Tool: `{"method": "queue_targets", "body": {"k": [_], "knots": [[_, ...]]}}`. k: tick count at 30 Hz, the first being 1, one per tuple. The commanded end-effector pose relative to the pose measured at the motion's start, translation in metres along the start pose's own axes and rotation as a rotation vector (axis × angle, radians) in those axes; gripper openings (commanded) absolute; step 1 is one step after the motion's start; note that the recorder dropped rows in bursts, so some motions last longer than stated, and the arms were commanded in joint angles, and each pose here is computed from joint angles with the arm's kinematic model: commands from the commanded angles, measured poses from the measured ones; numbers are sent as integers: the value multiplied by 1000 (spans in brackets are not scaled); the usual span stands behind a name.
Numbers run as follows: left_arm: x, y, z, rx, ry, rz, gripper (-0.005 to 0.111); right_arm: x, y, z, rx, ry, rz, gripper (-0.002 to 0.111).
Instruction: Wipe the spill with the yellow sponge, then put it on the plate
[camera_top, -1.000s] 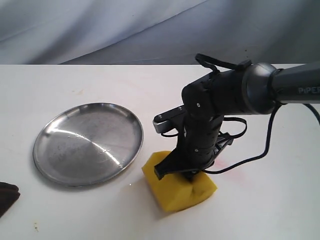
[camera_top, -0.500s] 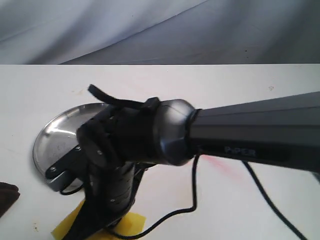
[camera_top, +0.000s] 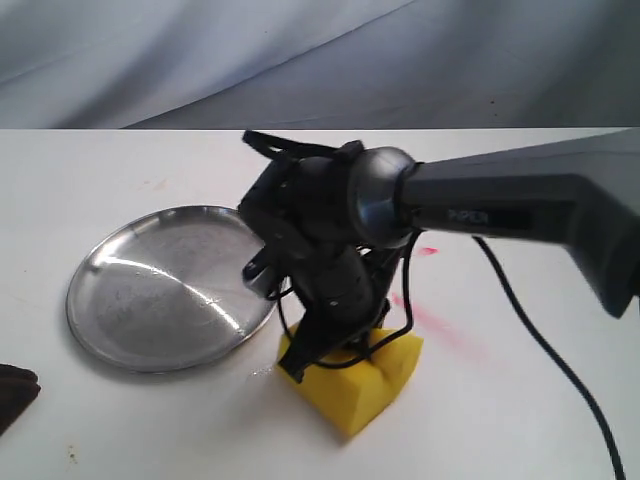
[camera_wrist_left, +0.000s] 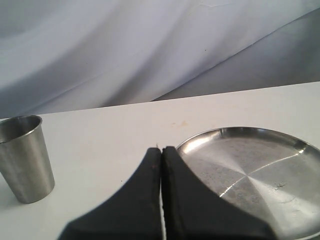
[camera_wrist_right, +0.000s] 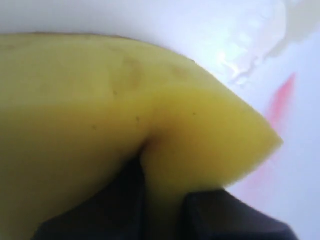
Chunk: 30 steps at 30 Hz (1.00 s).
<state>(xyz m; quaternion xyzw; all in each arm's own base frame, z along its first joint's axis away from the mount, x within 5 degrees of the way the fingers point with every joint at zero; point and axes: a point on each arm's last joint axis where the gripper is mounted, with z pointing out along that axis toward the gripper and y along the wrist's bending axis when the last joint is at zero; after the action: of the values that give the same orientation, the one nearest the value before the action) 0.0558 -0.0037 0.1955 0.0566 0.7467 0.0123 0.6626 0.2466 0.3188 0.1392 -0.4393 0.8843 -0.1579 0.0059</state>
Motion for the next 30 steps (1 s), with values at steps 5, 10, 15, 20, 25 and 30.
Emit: {"method": "queue_targets", "body": {"k": [5,10,15,20,25,30], "knots": [[1,0,0,5,-5,-3,0,14,-75,38,-20,94,245,0],[1,0,0,5,-5,-3,0,3,-38,29,-204,18,183,0],[1,0,0,5,-5,-3,0,-8,27,1,-242,-84,17,0],[1,0,0,5,-5,-3,0,-12,86,-37,-258,-190,-140,0],[1,0,0,5,-5,-3,0,-7,128,-63,-321,-256,-267,0],[1,0,0,5,-5,-3,0,-10,117,-60,-269,-255,-274,0]]}}
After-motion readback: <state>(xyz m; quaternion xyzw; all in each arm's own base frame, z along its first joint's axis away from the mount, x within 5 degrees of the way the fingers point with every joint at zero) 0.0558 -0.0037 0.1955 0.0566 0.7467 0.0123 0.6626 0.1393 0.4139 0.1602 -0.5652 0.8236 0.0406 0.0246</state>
